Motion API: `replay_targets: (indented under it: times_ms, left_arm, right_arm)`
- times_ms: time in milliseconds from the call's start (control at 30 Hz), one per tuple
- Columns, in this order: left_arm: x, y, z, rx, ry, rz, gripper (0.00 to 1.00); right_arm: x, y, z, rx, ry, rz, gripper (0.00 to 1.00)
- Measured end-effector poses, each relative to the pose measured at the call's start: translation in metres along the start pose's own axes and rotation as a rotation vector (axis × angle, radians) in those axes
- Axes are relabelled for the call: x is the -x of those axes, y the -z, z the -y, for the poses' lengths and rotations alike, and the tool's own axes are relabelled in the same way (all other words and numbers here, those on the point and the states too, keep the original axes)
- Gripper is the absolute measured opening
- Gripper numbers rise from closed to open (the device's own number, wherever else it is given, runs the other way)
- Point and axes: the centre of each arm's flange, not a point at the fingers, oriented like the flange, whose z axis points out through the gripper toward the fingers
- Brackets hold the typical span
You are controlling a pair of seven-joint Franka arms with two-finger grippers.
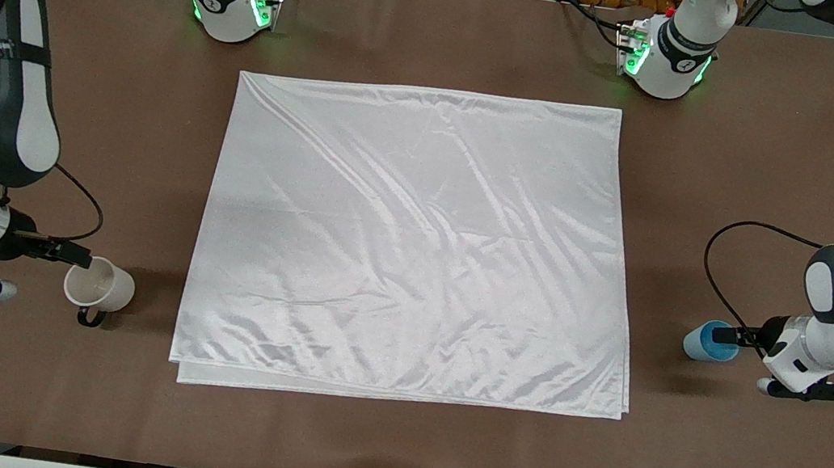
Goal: Place blue cup into white mug on cloth
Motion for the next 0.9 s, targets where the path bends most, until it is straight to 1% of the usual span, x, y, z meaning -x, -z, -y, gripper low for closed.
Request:
replay_targets:
  times_ms: [200,400,633,667,800,833,900]
  left_arm:
    - [0.000,-0.001,0.000,0.000,0.000,-0.001,1.00]
    - [-0.001,-0.004,0.000,0.000,0.000,-0.006,0.99]
    - [-0.002,-0.007,-0.001,-0.001,-0.002,-0.020,0.67]
    - [-0.002,-0.008,-0.001,-0.001,-0.002,-0.021,0.60]
    - [-0.003,-0.008,-0.002,0.000,-0.003,-0.022,0.59]
    - [-0.003,-0.008,-0.002,0.000,-0.004,-0.023,0.51]
    - [-0.003,-0.008,-0.003,0.000,-0.004,-0.023,0.42]
  right_arm:
    - [-0.006,-0.008,-0.001,0.001,0.000,-0.026,1.00]
    - [-0.013,-0.019,-0.002,0.002,-0.001,-0.071,1.00]
    - [-0.022,-0.044,-0.003,0.004,-0.003,-0.102,1.00]
    - [-0.023,-0.048,-0.004,0.004,-0.003,-0.105,1.00]
    - [-0.026,-0.058,-0.004,0.004,-0.004,-0.119,1.00]
    - [-0.026,-0.061,-0.004,0.004,-0.004,-0.123,1.00]
    - [-0.028,-0.064,-0.004,0.005,-0.004,-0.130,1.00]
